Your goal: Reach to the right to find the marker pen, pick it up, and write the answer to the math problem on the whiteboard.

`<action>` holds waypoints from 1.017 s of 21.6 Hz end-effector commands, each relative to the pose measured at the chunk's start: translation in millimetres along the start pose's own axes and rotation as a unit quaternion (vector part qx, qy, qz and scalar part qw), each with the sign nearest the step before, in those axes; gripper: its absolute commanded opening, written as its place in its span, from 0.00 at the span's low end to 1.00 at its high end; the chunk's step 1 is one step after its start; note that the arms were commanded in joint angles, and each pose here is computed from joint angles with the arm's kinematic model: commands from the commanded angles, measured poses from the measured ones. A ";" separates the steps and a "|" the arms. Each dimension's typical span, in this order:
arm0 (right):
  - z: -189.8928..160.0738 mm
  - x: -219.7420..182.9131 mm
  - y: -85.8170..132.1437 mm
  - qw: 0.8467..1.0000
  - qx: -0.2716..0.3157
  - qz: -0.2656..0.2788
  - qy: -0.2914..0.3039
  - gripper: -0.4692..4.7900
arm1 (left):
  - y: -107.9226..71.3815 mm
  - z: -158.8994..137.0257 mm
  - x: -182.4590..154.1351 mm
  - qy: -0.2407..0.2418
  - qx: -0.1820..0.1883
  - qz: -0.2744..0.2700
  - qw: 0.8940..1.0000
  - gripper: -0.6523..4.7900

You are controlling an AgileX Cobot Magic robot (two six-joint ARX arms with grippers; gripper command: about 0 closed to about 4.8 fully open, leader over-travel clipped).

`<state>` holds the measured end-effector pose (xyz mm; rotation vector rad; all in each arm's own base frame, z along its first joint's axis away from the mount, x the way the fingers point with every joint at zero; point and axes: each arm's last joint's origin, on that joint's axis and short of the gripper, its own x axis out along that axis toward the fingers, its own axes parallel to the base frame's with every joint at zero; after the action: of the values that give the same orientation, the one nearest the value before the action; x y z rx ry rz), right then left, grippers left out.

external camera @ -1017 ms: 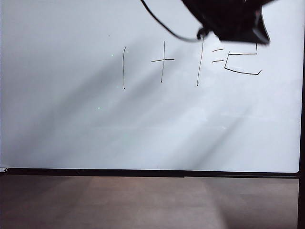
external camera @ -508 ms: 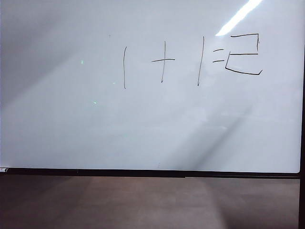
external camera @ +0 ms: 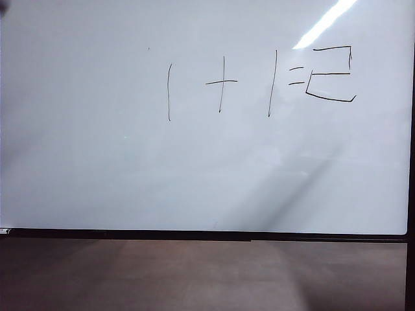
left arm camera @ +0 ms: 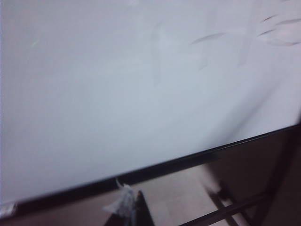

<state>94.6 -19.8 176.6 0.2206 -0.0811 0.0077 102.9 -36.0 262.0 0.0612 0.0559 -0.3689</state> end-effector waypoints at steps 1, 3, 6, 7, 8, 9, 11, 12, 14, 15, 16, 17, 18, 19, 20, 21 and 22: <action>3.1 -0.2 1.0 1.000 -0.004 0.003 -0.009 0.09 | 2.2 -22.5 -4.4 -0.029 -0.036 0.000 0.999 0.11; 3.1 -0.2 1.0 1.000 -0.005 0.004 -0.009 0.09 | 3.2 -40.3 -5.9 -0.030 -0.047 0.010 0.998 0.11; 3.1 -0.2 1.0 1.000 -0.005 0.003 -0.009 0.09 | 3.3 -60.7 -6.8 -0.044 -0.059 0.015 0.997 0.11; 3.1 -0.2 1.0 1.000 -0.005 0.003 -0.009 0.09 | 3.0 -66.0 -6.5 -0.049 -0.067 0.013 0.997 0.11; 3.1 -0.2 1.0 1.000 -0.005 0.004 -0.009 0.09 | 2.8 -71.8 -5.9 -0.055 -0.071 0.012 0.996 0.11; 3.1 -0.3 1.1 1.000 -0.005 0.004 -0.009 0.09 | 2.6 -76.2 -5.6 -0.058 -0.075 0.012 0.995 0.11; 3.1 -0.3 1.0 1.000 -0.005 0.003 -0.009 0.09 | 2.3 -84.5 -5.1 -0.064 -0.075 0.013 0.995 0.11; 3.1 -0.3 1.0 1.000 -0.005 0.003 -0.009 0.09 | 2.1 -87.9 -4.8 -0.067 -0.078 0.013 0.995 0.11; 3.2 -0.3 1.0 1.000 -0.005 0.003 -0.010 0.09 | 1.9 -91.8 -5.3 -0.059 -0.080 0.014 0.995 0.11; 3.3 -0.3 1.1 1.000 -0.005 0.004 -0.010 0.09 | 1.8 -92.4 -5.4 -0.056 -0.079 0.014 0.995 0.11; 3.3 -0.3 1.1 1.000 -0.005 0.004 -0.010 0.09 | 2.1 -92.7 -5.7 -0.055 -0.078 0.018 0.995 0.11; 3.3 -0.3 1.1 1.000 -0.005 0.004 -0.010 0.09 | 2.5 -92.9 -5.8 -0.055 -0.074 0.024 0.996 0.11; 3.2 -0.3 1.1 1.000 -0.005 0.003 -0.010 0.09 | 3.1 -92.9 -5.9 -0.055 -0.071 0.027 0.996 0.11; 3.2 -0.3 1.1 1.000 -0.005 0.003 -0.010 0.09 | 4.3 -93.0 -6.0 -0.055 -0.068 0.033 0.996 0.11; 3.2 -0.3 1.1 1.000 -0.005 0.003 -0.010 0.09 | 5.5 -93.0 -6.3 -0.055 -0.068 0.039 0.995 0.11; 3.2 -0.3 1.1 1.000 -0.005 0.004 -0.010 0.09 | 7.0 -93.0 -6.6 -0.056 -0.068 0.047 0.995 0.11; 3.2 -0.3 1.1 1.000 -0.005 0.004 -0.010 0.09 | 8.2 -93.1 -6.8 -0.056 -0.068 0.053 0.995 0.11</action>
<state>94.6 -19.8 176.7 0.2201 -0.0826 0.0079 95.4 -20.9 169.2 -0.0984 -0.0242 -0.2778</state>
